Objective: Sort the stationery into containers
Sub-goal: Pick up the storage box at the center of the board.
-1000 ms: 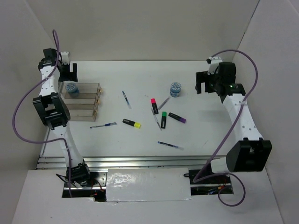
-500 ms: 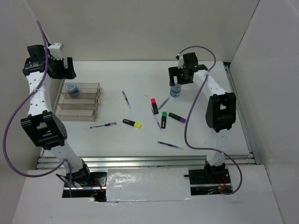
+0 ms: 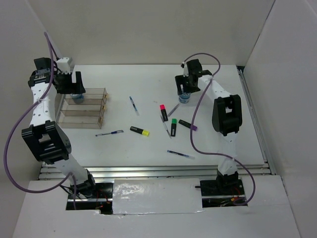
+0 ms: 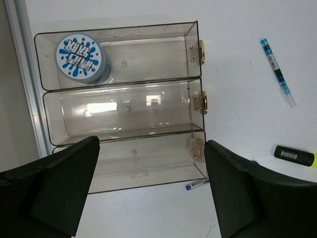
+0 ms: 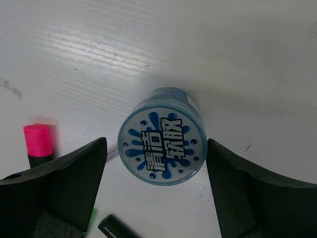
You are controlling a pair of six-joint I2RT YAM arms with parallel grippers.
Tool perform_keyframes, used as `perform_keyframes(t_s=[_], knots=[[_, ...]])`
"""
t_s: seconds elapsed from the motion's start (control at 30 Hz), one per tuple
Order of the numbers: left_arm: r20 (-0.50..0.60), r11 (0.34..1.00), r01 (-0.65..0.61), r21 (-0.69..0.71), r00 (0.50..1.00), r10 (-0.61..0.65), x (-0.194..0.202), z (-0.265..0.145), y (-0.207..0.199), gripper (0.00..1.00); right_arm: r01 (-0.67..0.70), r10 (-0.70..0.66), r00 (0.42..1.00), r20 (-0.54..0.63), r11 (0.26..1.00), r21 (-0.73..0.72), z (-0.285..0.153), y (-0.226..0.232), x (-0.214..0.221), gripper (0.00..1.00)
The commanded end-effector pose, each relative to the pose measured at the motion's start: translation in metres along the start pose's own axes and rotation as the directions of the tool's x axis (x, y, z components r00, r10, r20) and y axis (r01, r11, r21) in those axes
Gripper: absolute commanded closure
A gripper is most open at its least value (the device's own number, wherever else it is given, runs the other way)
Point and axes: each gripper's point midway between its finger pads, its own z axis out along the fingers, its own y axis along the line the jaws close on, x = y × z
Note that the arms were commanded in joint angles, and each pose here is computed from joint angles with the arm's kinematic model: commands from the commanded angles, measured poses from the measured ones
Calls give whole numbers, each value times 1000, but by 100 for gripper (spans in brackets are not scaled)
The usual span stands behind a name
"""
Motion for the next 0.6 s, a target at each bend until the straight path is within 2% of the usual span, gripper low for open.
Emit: perform_keyframes(t_s=[0.0, 0.3, 0.43, 0.53, 0.57], knots=[[79, 999, -47, -6, 996, 47, -18, -18, -3, 1, 7, -8, 1000, 13, 1000, 13, -1, 1, -7, 16], [70, 999, -40, -9, 997, 41, -13, -13, 1, 1, 65, -65, 998, -9, 998, 20, -3, -2, -4, 47], [78, 1000, -28, 2, 997, 28, -14, -16, 3, 1, 164, -161, 986, 48, 985, -56, -36, 34, -18, 62], [80, 1000, -23, 13, 997, 22, -14, -19, 3, 1, 266, -254, 959, 127, 960, -90, -73, 66, -31, 66], [77, 1000, -19, 15, 997, 18, -12, -19, 3, 1, 323, -304, 938, 166, 940, -106, -90, 89, -35, 67]])
